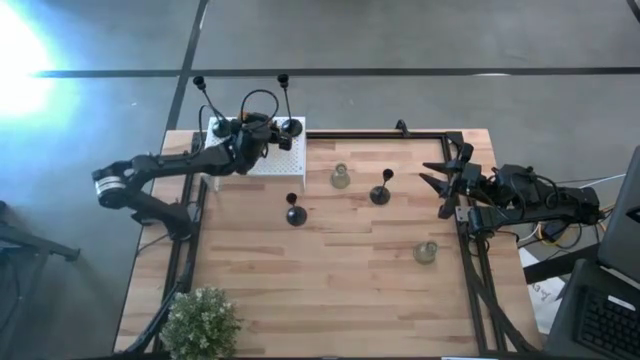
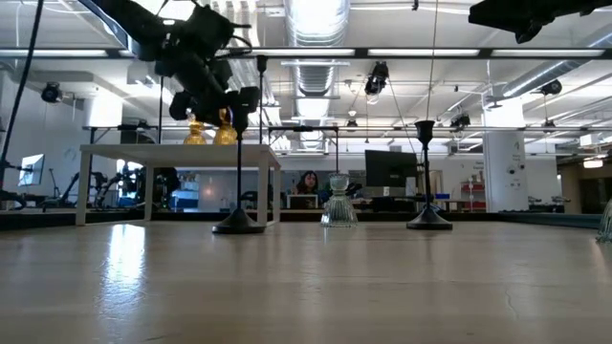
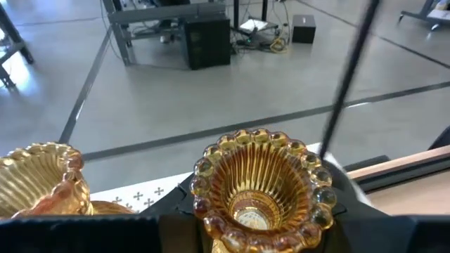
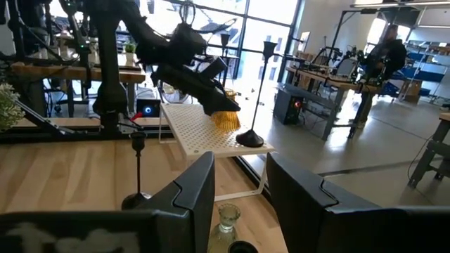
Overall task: Pick & Place candle stick holders
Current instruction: Put the orange candle holder on the shelf
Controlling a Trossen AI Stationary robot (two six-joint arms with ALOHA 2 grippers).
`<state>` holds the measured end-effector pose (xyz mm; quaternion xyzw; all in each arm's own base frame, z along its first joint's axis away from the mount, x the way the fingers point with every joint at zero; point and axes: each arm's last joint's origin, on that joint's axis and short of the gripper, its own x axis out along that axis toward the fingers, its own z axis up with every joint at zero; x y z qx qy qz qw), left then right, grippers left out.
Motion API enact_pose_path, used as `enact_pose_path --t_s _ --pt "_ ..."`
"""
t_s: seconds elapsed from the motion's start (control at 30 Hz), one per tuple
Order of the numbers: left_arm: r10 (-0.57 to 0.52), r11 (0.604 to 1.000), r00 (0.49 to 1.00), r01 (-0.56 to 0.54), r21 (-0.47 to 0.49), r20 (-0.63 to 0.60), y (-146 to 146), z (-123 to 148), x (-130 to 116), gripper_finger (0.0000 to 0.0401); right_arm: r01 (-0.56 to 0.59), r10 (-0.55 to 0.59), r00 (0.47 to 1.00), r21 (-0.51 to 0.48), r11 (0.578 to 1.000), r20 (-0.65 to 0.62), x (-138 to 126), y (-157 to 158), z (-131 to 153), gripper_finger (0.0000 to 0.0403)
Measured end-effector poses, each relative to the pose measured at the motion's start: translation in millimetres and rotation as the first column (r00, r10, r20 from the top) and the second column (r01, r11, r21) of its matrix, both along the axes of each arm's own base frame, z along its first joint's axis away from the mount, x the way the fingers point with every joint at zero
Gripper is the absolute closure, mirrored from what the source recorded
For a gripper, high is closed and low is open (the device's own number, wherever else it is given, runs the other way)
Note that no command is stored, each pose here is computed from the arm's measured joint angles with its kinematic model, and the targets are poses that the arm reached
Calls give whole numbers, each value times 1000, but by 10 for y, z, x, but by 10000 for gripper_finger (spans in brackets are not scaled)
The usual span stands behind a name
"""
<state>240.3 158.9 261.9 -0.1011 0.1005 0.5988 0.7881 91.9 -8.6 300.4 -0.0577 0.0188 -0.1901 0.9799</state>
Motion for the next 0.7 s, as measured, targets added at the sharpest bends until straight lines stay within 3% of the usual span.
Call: enact_pose_path --t_s 0.7 --pt "47 999 999 -47 -25 4 215 -56 -103 272 0 0 1000 -2 1000 -3 0 0 -3 284"
